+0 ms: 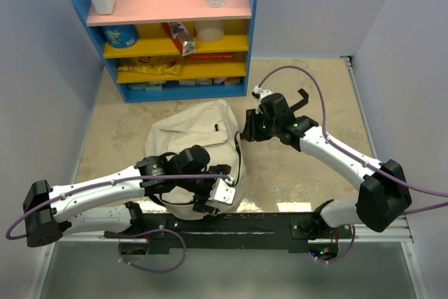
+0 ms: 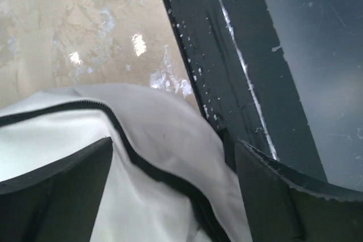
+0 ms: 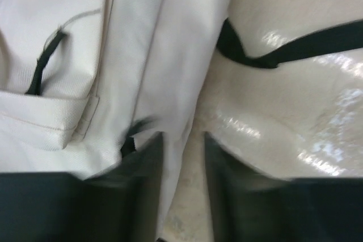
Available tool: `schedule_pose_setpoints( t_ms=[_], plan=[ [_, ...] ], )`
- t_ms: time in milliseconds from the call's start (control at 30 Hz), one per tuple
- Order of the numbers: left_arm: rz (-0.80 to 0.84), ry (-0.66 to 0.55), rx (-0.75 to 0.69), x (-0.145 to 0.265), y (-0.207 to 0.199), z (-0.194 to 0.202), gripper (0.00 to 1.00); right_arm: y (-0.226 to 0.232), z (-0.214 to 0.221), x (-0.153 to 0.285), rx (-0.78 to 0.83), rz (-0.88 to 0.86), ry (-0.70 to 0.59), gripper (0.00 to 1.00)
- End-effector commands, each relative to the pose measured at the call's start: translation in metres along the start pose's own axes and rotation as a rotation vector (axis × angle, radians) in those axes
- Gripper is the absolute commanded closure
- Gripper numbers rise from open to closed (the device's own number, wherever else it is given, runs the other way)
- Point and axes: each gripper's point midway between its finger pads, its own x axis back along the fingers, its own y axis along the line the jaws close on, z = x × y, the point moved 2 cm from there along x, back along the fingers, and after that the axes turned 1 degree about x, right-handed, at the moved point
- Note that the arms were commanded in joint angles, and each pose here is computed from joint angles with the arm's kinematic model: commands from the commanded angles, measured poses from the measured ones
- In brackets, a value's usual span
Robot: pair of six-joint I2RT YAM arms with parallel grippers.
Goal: Pack the student bag
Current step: Reset both arms
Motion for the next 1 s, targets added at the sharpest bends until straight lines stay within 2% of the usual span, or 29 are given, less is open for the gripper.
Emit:
schedule_pose_setpoints(
  t_ms=[0, 67, 100, 167, 233, 300, 333, 367, 400, 433, 467, 567, 700, 733, 900, 967],
  plan=[
    [-0.132, -0.032, 0.049, 0.014, 0.033, -0.024, 0.00, -0.004, -0.066, 0.028, 0.007, 0.039, -0.267, 0.49],
    [-0.231, -0.026, 0.041, 0.028, 0.057, -0.035, 0.00, -0.006, -0.066, 0.033, 0.001, 0.042, -0.275, 0.34],
    [-0.268, -0.019, 0.050, 0.032, 0.068, -0.038, 0.00, -0.008, -0.067, 0.038, -0.001, 0.045, -0.280, 0.31],
    [-0.375, -0.037, 0.084, 0.056, 0.099, -0.051, 0.00, -0.027, -0.074, 0.044, -0.047, 0.083, -0.302, 0.28],
    [-0.408, -0.036, 0.152, 0.067, 0.115, -0.052, 0.00, -0.039, -0.082, 0.054, -0.105, 0.045, -0.322, 0.28],
    [-0.484, -0.042, 0.200, 0.089, 0.143, -0.058, 0.00, -0.074, -0.096, 0.065, -0.192, 0.076, -0.374, 0.25],
    [-0.487, -0.017, 0.233, 0.095, 0.148, -0.053, 0.00, -0.082, -0.099, 0.067, -0.206, 0.081, -0.380, 0.23],
    [-0.546, -0.027, 0.255, 0.118, 0.166, -0.058, 0.00, -0.086, -0.107, 0.074, -0.194, 0.088, -0.398, 0.20],
    [-0.543, -0.004, 0.287, 0.120, 0.175, -0.051, 0.00, -0.086, -0.110, 0.076, -0.175, 0.091, -0.400, 0.19],
    [-0.533, 0.007, 0.320, 0.126, 0.177, -0.048, 0.00, -0.083, -0.112, 0.078, -0.162, 0.083, -0.402, 0.16],
    [-0.583, -0.001, 0.348, 0.145, 0.190, -0.046, 0.00, -0.077, -0.113, 0.080, -0.156, 0.047, -0.405, 0.01],
    [-0.642, 0.000, 0.456, 0.165, 0.201, -0.029, 0.00, -0.079, -0.113, 0.079, -0.176, 0.058, -0.419, 0.01],
    [-0.652, -0.041, 0.508, 0.183, 0.193, -0.013, 0.00, -0.086, -0.109, 0.079, -0.169, 0.109, -0.385, 0.01],
    [-0.669, -0.029, 0.544, 0.187, 0.193, 0.002, 0.00, -0.086, -0.109, 0.080, -0.166, 0.112, -0.389, 0.01],
    [-0.586, -0.025, 0.618, 0.194, 0.174, 0.030, 0.00, -0.082, -0.113, 0.091, -0.158, 0.097, -0.441, 0.01],
    [-0.625, -0.025, 0.676, 0.207, 0.171, 0.047, 0.00, -0.083, -0.108, 0.088, -0.166, 0.095, -0.438, 0.01]
  ],
)
